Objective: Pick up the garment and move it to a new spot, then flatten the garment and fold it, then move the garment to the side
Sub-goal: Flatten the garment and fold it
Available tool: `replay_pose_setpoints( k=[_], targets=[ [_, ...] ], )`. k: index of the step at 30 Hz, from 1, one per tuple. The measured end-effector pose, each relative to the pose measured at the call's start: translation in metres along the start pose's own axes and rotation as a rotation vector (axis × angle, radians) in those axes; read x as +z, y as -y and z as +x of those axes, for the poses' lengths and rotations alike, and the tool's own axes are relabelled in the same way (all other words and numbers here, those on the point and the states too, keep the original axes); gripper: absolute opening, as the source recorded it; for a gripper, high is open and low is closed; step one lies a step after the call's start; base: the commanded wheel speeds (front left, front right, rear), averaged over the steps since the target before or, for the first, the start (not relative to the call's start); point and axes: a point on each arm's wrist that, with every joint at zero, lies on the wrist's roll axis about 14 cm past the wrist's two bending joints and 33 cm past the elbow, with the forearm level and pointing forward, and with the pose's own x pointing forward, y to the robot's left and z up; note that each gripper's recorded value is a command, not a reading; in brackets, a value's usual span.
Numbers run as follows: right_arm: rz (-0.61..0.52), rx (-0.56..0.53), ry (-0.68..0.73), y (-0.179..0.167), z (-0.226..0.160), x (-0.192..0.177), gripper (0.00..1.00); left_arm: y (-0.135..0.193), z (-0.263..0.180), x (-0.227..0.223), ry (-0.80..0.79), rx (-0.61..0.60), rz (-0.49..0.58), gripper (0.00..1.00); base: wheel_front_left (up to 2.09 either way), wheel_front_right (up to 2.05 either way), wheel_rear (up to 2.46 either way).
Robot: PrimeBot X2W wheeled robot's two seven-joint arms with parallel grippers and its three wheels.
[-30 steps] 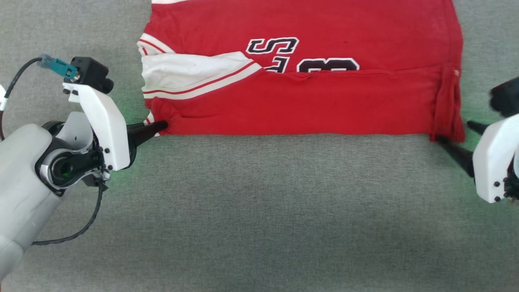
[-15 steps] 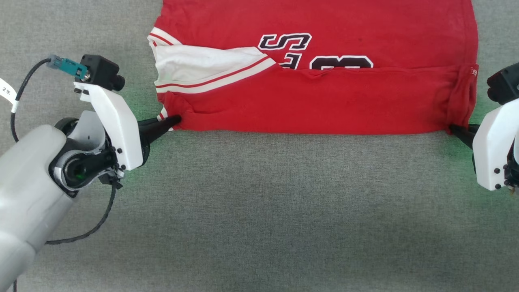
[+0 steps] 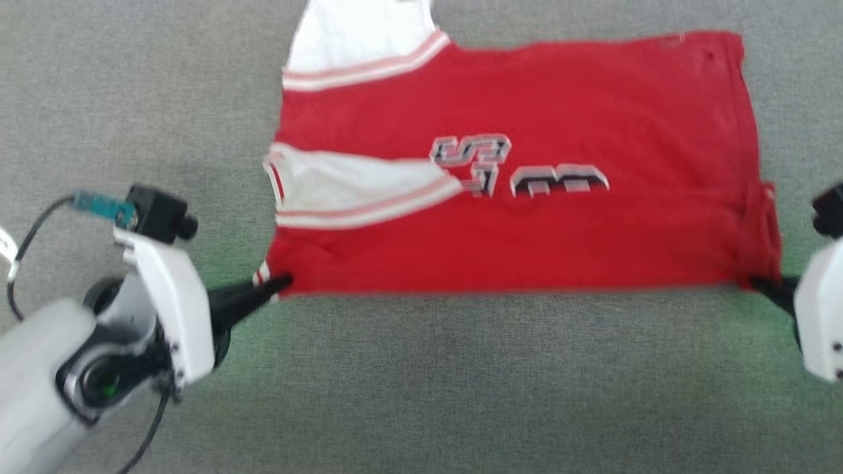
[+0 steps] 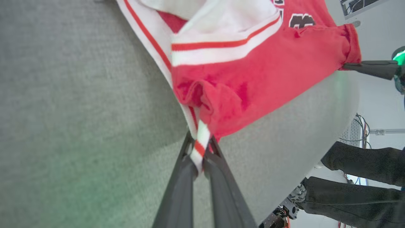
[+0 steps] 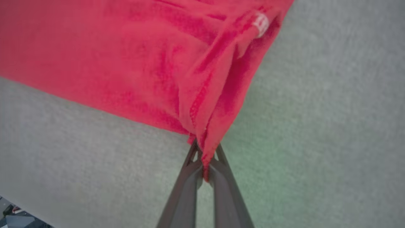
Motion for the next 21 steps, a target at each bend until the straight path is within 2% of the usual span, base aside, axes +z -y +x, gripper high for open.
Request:
replay_pose_setpoints(
  k=[5,12,13,14,15,16,17,18,19,21],
  targets=[
    [0.000,-0.013,-0.082,0.003,-0.012,-0.034,0.00,0.007,-0.018,-0.034,-0.044,-0.016,-0.010,0.00,0.00,0.00,0.00],
    [0.041,0.012,-0.057,-0.010,-0.019,-0.044,0.00,0.017,-0.022,-0.051,-0.043,-0.031,-0.037,0.00,0.00,0.00,0.00],
    [0.050,0.012,-0.040,-0.010,-0.019,-0.042,0.07,0.018,-0.022,-0.051,-0.040,-0.031,-0.037,0.00,0.00,0.00,0.00],
    [0.057,0.004,-0.022,-0.009,-0.020,-0.040,0.41,0.018,-0.022,-0.051,-0.039,-0.031,-0.039,0.00,0.00,0.00,0.00],
    [0.062,-0.002,-0.012,-0.008,-0.020,-0.039,0.86,0.017,-0.022,-0.053,-0.043,-0.026,-0.042,0.08,0.00,0.00,0.00],
    [0.068,-0.006,-0.003,-0.008,-0.021,-0.038,1.00,0.017,-0.021,-0.054,-0.049,-0.024,-0.044,0.21,0.00,0.00,0.00],
    [0.077,-0.016,0.020,-0.007,-0.021,-0.036,1.00,0.017,-0.021,-0.056,-0.056,-0.023,-0.044,0.43,0.00,0.00,0.00],
    [0.077,-0.016,0.020,-0.007,-0.021,-0.036,1.00,0.017,-0.021,-0.056,-0.056,-0.023,-0.044,0.96,0.00,0.00,0.00],
    [0.085,-0.027,0.042,-0.005,-0.023,-0.033,1.00,0.017,-0.021,-0.056,-0.056,-0.020,-0.042,1.00,0.00,0.00,0.00],
    [0.091,-0.043,0.086,-0.004,-0.025,-0.028,1.00,0.013,-0.022,-0.048,-0.032,-0.007,-0.038,1.00,0.00,0.00,0.00]
  ],
)
